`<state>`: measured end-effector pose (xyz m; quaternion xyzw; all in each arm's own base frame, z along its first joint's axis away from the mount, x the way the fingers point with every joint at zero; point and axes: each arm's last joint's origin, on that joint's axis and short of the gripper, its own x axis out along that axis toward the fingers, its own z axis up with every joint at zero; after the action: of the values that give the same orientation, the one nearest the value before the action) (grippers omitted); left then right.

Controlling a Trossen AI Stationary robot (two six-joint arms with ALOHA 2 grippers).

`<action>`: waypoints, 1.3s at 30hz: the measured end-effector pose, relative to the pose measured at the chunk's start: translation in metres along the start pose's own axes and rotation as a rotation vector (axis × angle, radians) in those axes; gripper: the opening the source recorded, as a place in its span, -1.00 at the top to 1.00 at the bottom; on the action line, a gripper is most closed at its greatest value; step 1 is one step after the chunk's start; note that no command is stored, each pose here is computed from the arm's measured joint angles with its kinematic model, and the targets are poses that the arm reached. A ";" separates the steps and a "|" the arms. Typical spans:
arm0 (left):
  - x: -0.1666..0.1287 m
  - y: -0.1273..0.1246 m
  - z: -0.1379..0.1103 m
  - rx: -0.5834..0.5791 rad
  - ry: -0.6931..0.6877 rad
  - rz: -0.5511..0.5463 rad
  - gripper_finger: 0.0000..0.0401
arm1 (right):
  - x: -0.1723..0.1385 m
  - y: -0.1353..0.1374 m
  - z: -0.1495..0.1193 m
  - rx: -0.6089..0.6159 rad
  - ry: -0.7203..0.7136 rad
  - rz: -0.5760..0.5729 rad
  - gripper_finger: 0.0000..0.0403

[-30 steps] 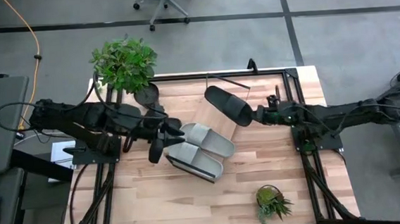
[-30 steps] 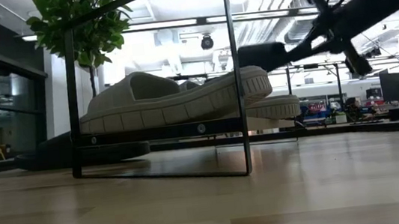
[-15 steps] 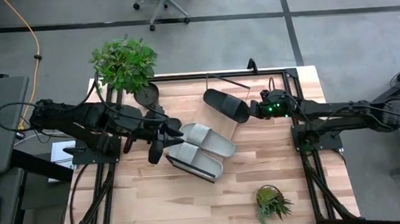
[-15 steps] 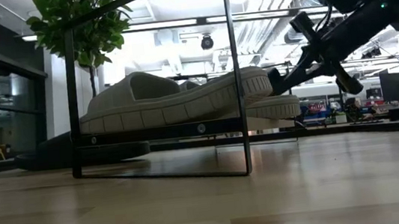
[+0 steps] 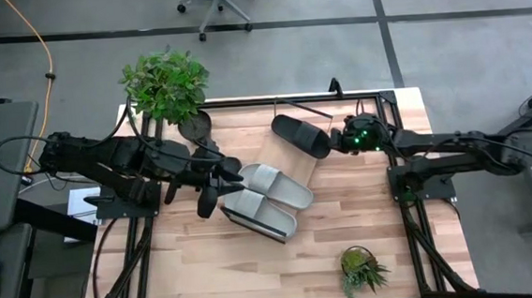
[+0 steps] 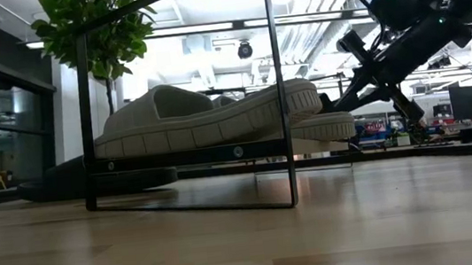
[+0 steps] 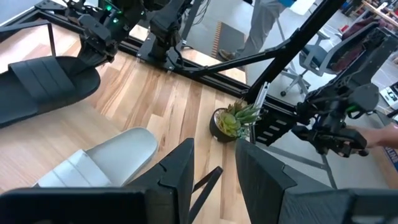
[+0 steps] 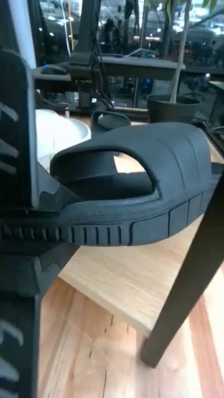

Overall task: Pick and place slides into the shelf
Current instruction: Put the bottom black slide on the shelf

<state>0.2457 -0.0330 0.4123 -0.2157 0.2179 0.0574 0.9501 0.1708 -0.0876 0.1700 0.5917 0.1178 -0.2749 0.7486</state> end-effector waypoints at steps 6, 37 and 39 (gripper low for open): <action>0.000 0.000 0.000 0.000 -0.001 0.000 0.46 | 0.005 -0.001 0.001 0.000 -0.002 0.003 0.97; 0.000 0.000 0.000 -0.014 -0.002 -0.001 0.46 | 0.007 -0.005 0.002 0.010 -0.059 -0.054 0.71; 0.000 0.000 0.000 -0.014 -0.002 -0.001 0.46 | 0.007 -0.005 0.002 0.011 -0.064 -0.056 0.63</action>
<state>0.2458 -0.0330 0.4124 -0.2222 0.2166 0.0587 0.9488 0.1735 -0.0919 0.1632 0.5833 0.1090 -0.3151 0.7406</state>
